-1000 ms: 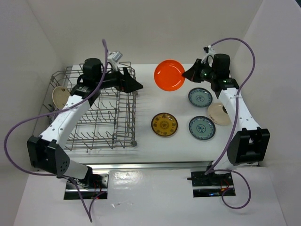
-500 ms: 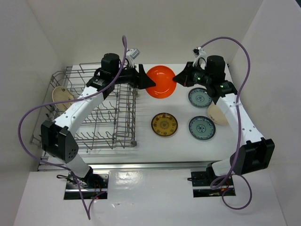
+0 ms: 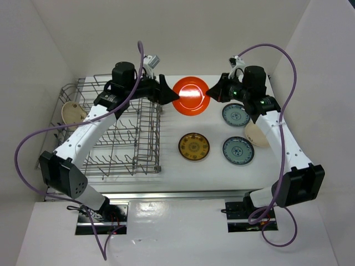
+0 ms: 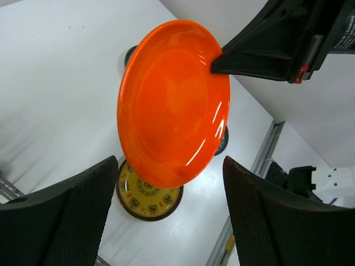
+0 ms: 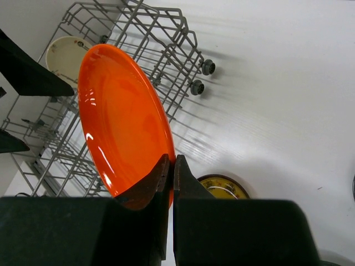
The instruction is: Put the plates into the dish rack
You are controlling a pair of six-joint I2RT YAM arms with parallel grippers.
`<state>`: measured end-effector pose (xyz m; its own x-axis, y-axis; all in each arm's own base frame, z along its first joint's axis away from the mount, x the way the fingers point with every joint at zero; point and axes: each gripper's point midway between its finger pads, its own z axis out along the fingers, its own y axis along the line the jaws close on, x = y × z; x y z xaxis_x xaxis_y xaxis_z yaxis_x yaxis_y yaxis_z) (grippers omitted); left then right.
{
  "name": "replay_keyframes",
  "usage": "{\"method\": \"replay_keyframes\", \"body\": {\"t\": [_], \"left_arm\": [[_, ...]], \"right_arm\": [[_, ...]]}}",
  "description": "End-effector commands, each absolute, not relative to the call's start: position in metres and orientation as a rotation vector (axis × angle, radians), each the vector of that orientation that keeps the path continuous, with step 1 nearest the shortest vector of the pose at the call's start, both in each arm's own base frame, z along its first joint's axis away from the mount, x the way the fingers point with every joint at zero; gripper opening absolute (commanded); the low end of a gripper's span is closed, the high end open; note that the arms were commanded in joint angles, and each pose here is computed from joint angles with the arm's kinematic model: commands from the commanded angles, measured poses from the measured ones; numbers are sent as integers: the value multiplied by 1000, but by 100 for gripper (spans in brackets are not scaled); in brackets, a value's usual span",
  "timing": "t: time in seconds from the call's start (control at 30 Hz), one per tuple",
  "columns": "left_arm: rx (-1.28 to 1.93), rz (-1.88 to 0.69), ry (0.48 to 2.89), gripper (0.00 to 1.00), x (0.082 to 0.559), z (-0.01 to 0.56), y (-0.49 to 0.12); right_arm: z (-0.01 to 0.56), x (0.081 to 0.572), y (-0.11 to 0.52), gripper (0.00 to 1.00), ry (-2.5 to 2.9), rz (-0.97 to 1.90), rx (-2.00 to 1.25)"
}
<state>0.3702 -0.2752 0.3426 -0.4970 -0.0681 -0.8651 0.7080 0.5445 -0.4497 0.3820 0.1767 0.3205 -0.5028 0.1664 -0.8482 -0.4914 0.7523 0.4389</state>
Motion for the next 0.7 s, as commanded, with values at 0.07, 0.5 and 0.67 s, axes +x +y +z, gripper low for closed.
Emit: {"method": "replay_keyframes", "body": {"t": [0.07, 0.5, 0.67], "left_arm": [[513, -971, 1854, 83, 375, 338, -264], [580, -1114, 1931, 15, 380, 308, -290], [604, -1132, 1888, 0, 375, 320, -291]], "right_arm": [[338, 376, 178, 0, 1888, 818, -266], [348, 354, 195, 0, 1831, 930, -388], [340, 356, 194, 20, 1842, 916, -385]]}}
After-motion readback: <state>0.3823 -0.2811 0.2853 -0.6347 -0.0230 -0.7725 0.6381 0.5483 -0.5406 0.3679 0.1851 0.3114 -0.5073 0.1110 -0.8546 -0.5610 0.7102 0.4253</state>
